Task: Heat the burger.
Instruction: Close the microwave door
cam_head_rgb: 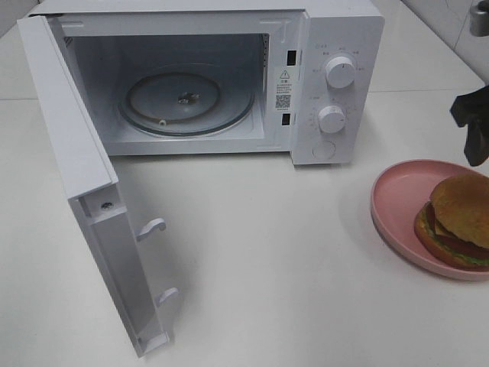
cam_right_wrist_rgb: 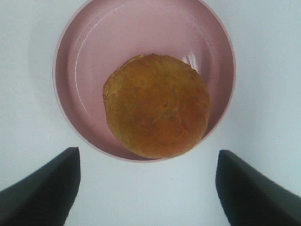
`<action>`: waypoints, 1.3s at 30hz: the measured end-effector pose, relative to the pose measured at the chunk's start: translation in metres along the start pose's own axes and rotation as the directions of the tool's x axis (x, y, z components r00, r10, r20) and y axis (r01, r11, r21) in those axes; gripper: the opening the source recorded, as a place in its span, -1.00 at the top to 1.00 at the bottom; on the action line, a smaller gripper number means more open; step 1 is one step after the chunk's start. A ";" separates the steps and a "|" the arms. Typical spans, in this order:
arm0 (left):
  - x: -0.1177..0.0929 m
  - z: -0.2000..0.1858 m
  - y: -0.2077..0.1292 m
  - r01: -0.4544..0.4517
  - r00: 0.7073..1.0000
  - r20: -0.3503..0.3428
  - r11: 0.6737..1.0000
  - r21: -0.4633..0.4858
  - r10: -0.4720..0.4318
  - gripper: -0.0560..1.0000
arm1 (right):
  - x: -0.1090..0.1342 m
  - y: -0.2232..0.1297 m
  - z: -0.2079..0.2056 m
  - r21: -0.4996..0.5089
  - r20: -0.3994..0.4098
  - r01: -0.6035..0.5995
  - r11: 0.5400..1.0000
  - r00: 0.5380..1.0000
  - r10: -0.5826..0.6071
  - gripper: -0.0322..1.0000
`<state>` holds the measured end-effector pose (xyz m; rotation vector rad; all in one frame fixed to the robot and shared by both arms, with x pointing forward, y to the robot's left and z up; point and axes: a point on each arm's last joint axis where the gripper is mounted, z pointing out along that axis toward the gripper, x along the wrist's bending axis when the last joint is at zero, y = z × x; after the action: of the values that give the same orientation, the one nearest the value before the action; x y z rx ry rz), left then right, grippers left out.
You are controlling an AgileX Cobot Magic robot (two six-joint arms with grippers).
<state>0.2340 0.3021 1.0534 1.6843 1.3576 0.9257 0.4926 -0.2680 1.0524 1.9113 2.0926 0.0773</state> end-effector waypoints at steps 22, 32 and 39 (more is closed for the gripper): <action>0.000 0.000 0.000 0.000 1.000 0.000 1.000 0.000 0.000 0.89 | -0.013 -0.145 -0.045 -0.071 -0.104 -0.068 0.995 0.993 0.061 -0.51; 0.000 0.000 0.000 0.000 1.000 0.000 1.000 0.000 0.000 0.89 | -0.014 -0.192 -0.037 -0.230 -0.127 -0.052 0.972 0.992 0.023 -0.43; 0.000 0.000 0.000 0.000 1.000 0.000 1.000 0.000 0.000 0.89 | -0.014 -0.212 -0.045 -0.450 -0.158 -0.051 0.892 0.987 -0.023 -0.39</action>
<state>0.2340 0.3021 1.0534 1.6843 1.3576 0.9257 0.2780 -0.2976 1.0462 1.6746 1.9339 0.6825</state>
